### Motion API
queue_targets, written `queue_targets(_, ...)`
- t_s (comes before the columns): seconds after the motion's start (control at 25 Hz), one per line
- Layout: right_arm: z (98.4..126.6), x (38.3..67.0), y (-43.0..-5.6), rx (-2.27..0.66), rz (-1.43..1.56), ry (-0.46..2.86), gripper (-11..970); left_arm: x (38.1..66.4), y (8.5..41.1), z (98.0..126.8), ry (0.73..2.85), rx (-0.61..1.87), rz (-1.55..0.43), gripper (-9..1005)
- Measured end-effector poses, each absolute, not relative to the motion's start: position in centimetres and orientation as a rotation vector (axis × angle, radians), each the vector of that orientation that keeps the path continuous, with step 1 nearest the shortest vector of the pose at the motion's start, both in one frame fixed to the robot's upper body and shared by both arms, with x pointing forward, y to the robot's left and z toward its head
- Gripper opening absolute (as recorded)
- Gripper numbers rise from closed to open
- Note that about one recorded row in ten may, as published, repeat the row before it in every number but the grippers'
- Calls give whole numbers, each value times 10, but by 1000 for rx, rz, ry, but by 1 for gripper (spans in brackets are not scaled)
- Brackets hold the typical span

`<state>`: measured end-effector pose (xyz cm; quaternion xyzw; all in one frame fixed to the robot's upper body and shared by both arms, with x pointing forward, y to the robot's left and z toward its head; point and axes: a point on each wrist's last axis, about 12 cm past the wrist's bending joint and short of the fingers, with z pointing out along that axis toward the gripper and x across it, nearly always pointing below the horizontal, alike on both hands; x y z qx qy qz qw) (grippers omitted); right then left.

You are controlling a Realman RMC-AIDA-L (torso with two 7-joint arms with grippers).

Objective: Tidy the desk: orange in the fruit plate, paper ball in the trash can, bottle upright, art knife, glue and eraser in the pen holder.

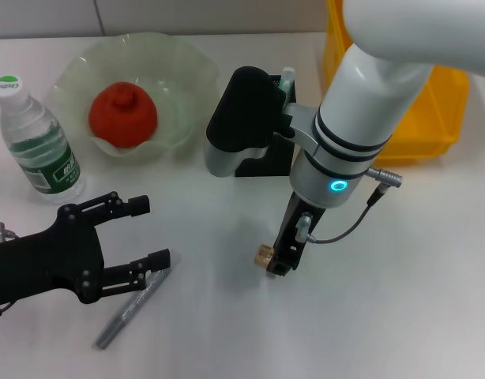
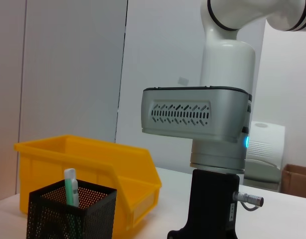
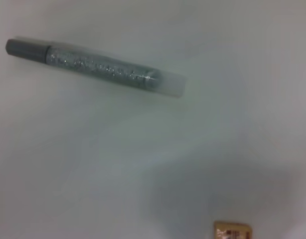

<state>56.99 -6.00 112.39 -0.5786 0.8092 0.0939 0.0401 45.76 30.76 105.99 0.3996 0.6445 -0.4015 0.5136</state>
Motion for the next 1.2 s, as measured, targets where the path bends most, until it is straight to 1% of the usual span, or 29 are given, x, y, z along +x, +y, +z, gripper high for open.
queue_targets(0.16,1124,570,-60,-1774,285,2476,331,458,308,1060,1551,961,-963,753)
queue_targets(0.88,1125,570,-59,-1787,289,2461,305,461,306,1061,1548,965,-959,748)
queue_targets(1.12,1125,570,-60,-1776,299,2461,240,461,306,1061,1548,965,-960,746)
queue_targets(1.2,1125,569,-60,-1763,317,2457,240,461,306,1061,1547,965,-960,745)
